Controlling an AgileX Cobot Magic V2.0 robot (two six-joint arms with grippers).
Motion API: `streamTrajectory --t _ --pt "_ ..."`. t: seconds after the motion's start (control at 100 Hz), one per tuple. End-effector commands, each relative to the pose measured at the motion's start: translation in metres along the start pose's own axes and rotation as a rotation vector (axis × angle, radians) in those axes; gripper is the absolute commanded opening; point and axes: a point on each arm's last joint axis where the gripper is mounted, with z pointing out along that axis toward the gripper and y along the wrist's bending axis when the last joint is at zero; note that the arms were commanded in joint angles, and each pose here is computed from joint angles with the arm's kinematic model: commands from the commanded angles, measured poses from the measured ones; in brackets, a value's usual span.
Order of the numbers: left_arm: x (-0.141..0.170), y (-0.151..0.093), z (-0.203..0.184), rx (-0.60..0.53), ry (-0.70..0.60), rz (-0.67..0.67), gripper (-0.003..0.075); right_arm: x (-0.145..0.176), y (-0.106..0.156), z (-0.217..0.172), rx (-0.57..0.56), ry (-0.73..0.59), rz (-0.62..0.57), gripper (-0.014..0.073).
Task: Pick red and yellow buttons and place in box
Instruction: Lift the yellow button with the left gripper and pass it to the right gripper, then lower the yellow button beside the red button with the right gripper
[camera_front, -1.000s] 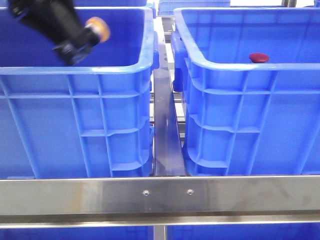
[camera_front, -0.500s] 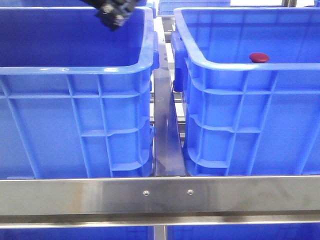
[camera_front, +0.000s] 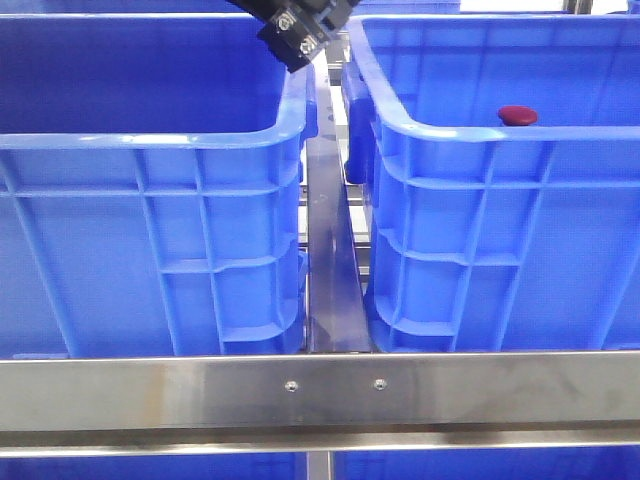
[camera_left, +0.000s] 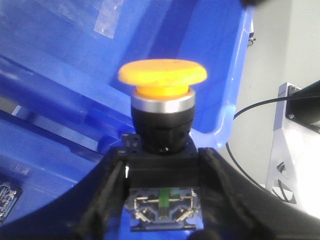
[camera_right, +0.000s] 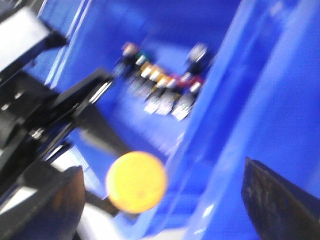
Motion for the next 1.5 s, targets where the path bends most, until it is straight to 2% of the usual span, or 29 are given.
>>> streamTrajectory --t 0.0,0.29,0.77,0.86,1.03,1.12,1.22,1.29,1.39,1.44,1.49 --pt "-0.012 -0.025 -0.022 0.04 -0.067 0.045 0.0106 -0.01 0.019 -0.007 -0.108 0.0 -0.004 0.0649" --pt "-0.012 -0.026 -0.022 0.042 -0.067 0.045 0.0106 -0.009 0.018 0.01 -0.187 0.053 0.032 0.0649" --pt "-0.012 -0.026 -0.022 0.044 -0.069 0.044 0.0106 -0.006 0.021 0.032 -0.193 0.069 0.033 0.0641" --pt "-0.012 -0.026 -0.022 0.044 -0.069 0.044 0.0106 -0.006 0.021 0.033 -0.194 0.069 0.031 0.0566" --pt "-0.012 -0.026 -0.022 0.044 -0.069 0.044 0.0106 -0.006 0.021 0.033 -0.195 0.069 0.031 0.0285" --pt "-0.012 -0.026 -0.022 0.044 -0.069 0.044 0.0115 -0.006 0.021 0.032 -0.196 0.071 0.031 0.0204" --pt "-0.012 -0.026 -0.022 0.044 -0.069 0.036 0.0206 -0.006 0.021 0.032 -0.197 0.07 0.031 0.0188" --pt "-0.012 -0.026 -0.022 0.044 -0.069 0.027 0.0344 -0.006 0.021 0.032 -0.199 0.072 0.031 0.0188" --pt "-0.012 -0.026 -0.022 0.044 -0.066 -0.013 0.0594 -0.005 0.023 0.032 -0.207 0.077 0.031 0.0188" --pt "-0.012 -0.026 -0.022 0.041 -0.065 -0.01 0.0671 -0.005 0.023 0.032 -0.213 0.08 0.032 0.0188" --pt "-0.011 -0.025 -0.022 0.029 -0.053 -0.01 0.0702 -0.005 0.023 0.032 -0.213 0.08 0.032 0.0188"
